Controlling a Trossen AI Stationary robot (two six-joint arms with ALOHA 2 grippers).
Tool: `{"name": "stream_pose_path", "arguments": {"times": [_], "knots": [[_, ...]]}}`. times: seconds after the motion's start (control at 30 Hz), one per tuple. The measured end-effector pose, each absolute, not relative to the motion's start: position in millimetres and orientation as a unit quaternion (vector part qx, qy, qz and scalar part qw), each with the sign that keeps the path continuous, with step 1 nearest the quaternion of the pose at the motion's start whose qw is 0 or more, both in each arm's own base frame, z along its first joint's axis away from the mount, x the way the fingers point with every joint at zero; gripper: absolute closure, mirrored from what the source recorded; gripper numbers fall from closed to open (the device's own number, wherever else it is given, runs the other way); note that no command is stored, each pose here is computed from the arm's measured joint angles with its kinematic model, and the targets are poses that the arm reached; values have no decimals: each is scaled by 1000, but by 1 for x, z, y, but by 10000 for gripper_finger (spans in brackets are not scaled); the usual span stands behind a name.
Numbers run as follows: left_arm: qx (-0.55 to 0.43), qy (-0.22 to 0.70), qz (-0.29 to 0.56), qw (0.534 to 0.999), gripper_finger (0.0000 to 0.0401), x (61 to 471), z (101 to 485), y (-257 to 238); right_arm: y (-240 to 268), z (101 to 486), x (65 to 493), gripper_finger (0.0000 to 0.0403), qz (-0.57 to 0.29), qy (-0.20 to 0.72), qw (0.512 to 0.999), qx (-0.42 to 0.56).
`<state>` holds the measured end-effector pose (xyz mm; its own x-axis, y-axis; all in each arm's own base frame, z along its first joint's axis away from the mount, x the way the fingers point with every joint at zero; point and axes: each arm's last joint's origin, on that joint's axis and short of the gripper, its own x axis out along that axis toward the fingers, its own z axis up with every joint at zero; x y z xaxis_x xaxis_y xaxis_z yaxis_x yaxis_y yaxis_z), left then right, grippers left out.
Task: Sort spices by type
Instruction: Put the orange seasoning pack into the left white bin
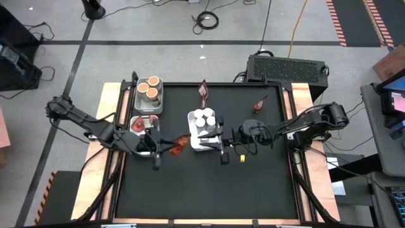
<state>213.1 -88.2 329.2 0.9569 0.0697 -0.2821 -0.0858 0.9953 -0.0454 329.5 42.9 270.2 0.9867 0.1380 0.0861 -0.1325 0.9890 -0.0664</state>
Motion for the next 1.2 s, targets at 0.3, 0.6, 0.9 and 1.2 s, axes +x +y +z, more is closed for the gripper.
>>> {"name": "stream_pose_path", "arguments": {"times": [0.3, 0.6, 0.9, 1.2], "knots": [[6, 113, -11, 993, 382, 221, 333, -94, 46, 279, 328, 183, 72, -90, 993, -1], [15, 76, 3, 997, 382, 238, 333, -91, 48, 278, 330, 143, 96, -95, 991, 13], [19, 72, 23, 997, 382, 255, 326, -85, 52, 280, 329, 163, 103, -107, 989, 9], [18, 60, 28, 998, 382, 256, 329, -82, 52, 280, 329, 236, 102, -111, 989, 9]]}}
